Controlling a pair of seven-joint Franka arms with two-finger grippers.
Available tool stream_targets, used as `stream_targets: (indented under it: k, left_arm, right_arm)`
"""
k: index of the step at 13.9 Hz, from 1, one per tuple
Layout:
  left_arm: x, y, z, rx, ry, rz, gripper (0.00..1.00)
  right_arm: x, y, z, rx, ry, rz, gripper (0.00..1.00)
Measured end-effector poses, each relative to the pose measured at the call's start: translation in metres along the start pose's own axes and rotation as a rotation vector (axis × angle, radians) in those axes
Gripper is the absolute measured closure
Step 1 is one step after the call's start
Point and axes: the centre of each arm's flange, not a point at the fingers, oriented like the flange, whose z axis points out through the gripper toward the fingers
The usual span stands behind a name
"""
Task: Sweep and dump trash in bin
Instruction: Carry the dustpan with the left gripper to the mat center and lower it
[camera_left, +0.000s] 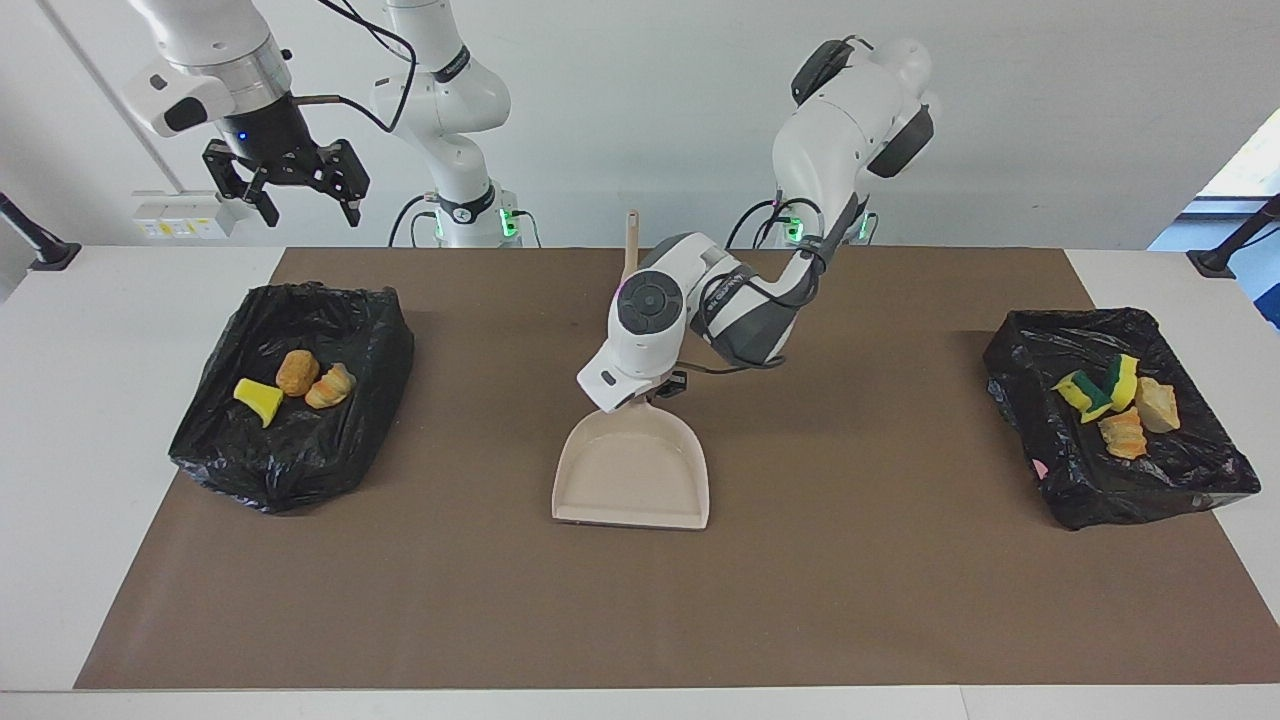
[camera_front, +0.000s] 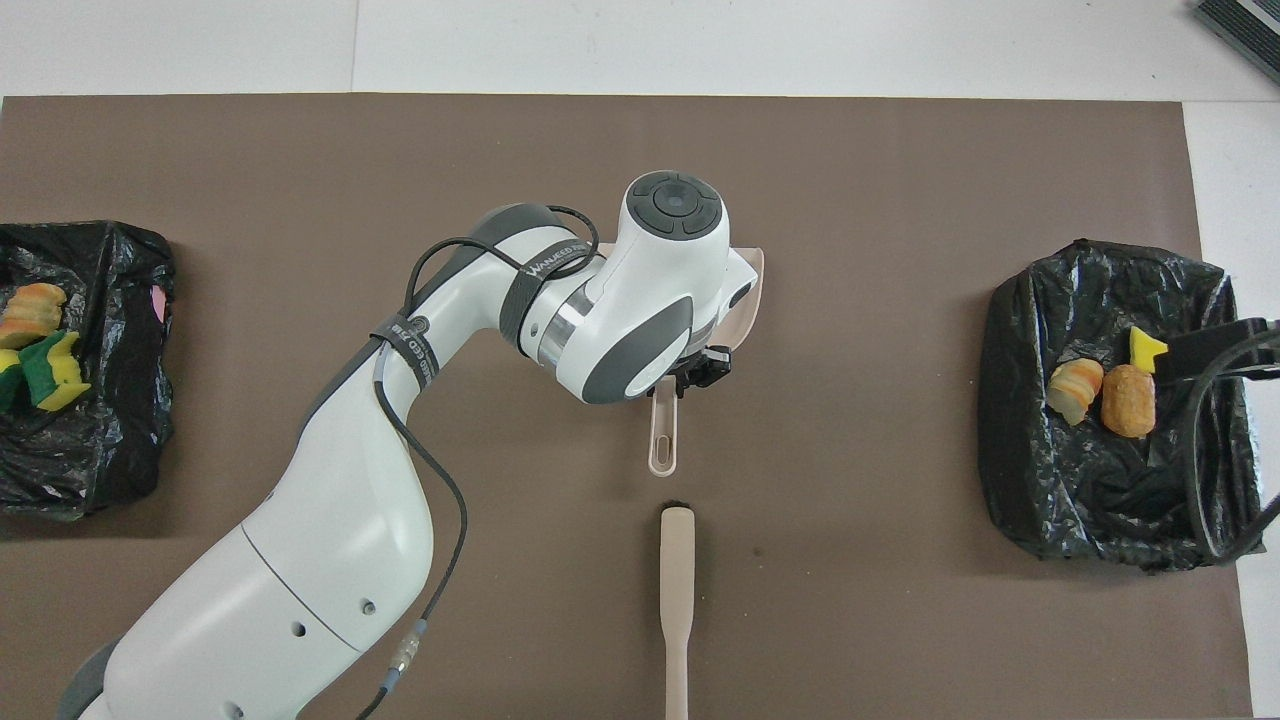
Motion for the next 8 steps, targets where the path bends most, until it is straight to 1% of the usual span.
stream_targets:
  k: [1,2,3,4,5,6,8]
  left_arm:
    - [0.0001,-0.0002,0.0002,0.0,-0.001,-0.001,0.64]
    - [0.0002,-0.0006,0.0007,0.001,-0.002,-0.001,0.64]
    - [0.0003,-0.0009,0.0012,0.002,-0.003,-0.002,0.59]
    - [0.0003,-0.0011,0.0016,0.003,-0.003,-0.004,0.52]
    - [0.0003,-0.001,0.0018,0.003,-0.003,-0.004,0.52]
    - [0.0003,-0.001,0.0017,0.003,-0.003,-0.005,0.46]
    - [0.0003,-0.0009,0.001,0.001,-0.001,-0.006,0.22]
  right_arm:
    - [0.0,0.0,0.0,0.0,0.0,0.0,0.0]
    - [0.0,0.0,0.0,0.0,0.0,0.0,0.0]
    - [0.0,0.0,0.0,0.0,0.0,0.0,0.0]
    - [0.0,0.0,0.0,0.0,0.0,0.0,0.0]
    - [0.0,0.0,0.0,0.0,0.0,0.0,0.0]
    - [0.0,0.0,0.0,0.0,0.0,0.0,0.0]
    - [0.0,0.0,0.0,0.0,0.0,0.0,0.0]
